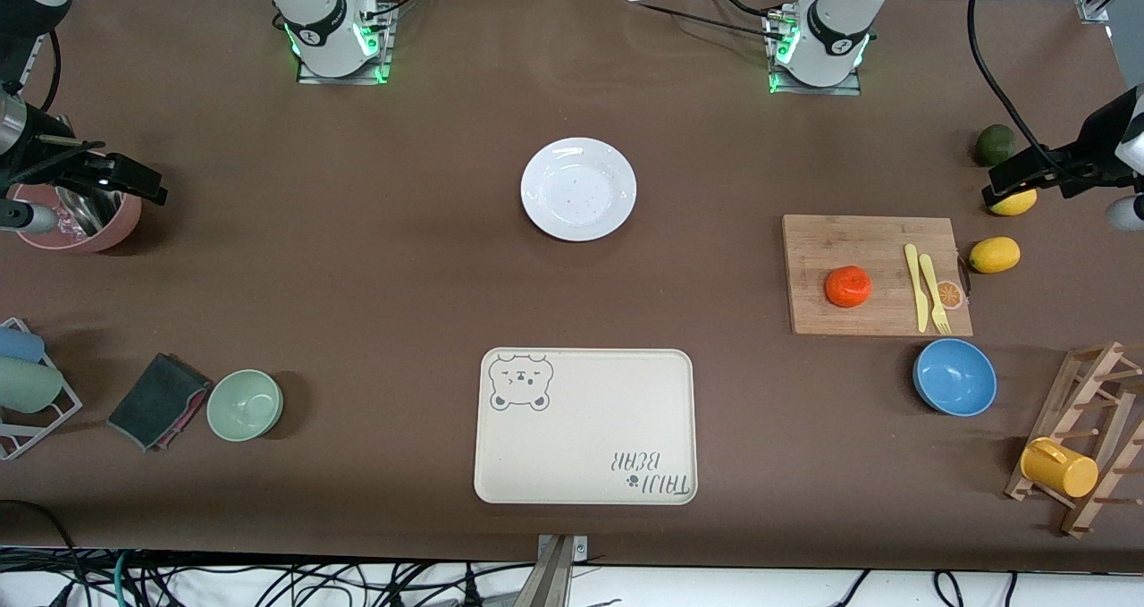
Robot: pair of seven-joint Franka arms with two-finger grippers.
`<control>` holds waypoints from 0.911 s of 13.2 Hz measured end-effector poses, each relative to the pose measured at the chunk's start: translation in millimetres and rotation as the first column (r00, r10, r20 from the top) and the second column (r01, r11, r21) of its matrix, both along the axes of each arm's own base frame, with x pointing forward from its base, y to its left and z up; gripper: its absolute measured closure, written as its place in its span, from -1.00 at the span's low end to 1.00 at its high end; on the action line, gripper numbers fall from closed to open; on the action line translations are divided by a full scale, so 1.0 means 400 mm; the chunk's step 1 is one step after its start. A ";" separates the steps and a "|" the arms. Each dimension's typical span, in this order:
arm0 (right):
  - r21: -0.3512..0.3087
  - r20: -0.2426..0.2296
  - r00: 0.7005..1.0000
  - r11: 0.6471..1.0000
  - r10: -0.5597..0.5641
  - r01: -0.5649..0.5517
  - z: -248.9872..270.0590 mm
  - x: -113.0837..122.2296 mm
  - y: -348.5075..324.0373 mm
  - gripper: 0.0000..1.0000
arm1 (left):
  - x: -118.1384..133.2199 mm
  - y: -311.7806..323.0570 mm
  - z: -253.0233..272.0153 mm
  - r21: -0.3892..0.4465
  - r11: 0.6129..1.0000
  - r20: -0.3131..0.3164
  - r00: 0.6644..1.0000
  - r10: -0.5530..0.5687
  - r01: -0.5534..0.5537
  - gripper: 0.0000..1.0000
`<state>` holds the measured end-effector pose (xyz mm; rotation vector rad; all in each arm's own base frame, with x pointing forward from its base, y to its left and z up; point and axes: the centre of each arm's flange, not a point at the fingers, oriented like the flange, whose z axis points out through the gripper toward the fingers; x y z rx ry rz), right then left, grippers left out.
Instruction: Place orange and plate with both arms
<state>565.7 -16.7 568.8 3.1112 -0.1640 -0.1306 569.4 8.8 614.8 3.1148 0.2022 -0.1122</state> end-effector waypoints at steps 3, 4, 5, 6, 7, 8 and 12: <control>0.000 0.000 1.000 1.000 0.000 0.000 0.000 0.000 0.000 -1.00 | 0.000 0.000 0.000 0.000 1.000 0.000 1.000 0.000 0.000 -1.00; 0.000 0.000 1.000 1.000 0.000 0.000 0.000 0.000 0.000 -1.00 | 0.000 0.000 0.000 0.000 1.000 0.000 1.000 0.000 0.000 -1.00; 0.000 0.000 1.000 1.000 0.000 0.000 0.000 0.000 0.000 -1.00 | 0.000 0.000 0.000 0.000 1.000 0.000 1.000 0.000 0.000 -1.00; 0.000 0.000 1.000 1.000 0.000 0.000 0.000 0.000 0.000 -1.00 | 0.000 0.000 0.000 0.000 1.000 0.000 1.000 0.000 0.000 -1.00; 0.000 0.000 1.000 1.000 0.000 0.000 0.000 0.000 0.000 -1.00 | 0.000 0.000 0.000 0.000 1.000 0.000 1.000 0.000 0.000 -1.00; 0.000 0.000 1.000 1.000 0.000 0.000 0.000 0.000 0.000 -1.00 | 0.000 0.000 0.000 0.000 1.000 0.000 1.000 0.000 0.000 -1.00; 0.000 0.000 1.000 1.000 0.000 0.000 0.000 0.000 0.000 -1.00 | 0.000 -0.019 0.001 -0.001 1.000 0.001 1.000 -0.014 0.014 -1.00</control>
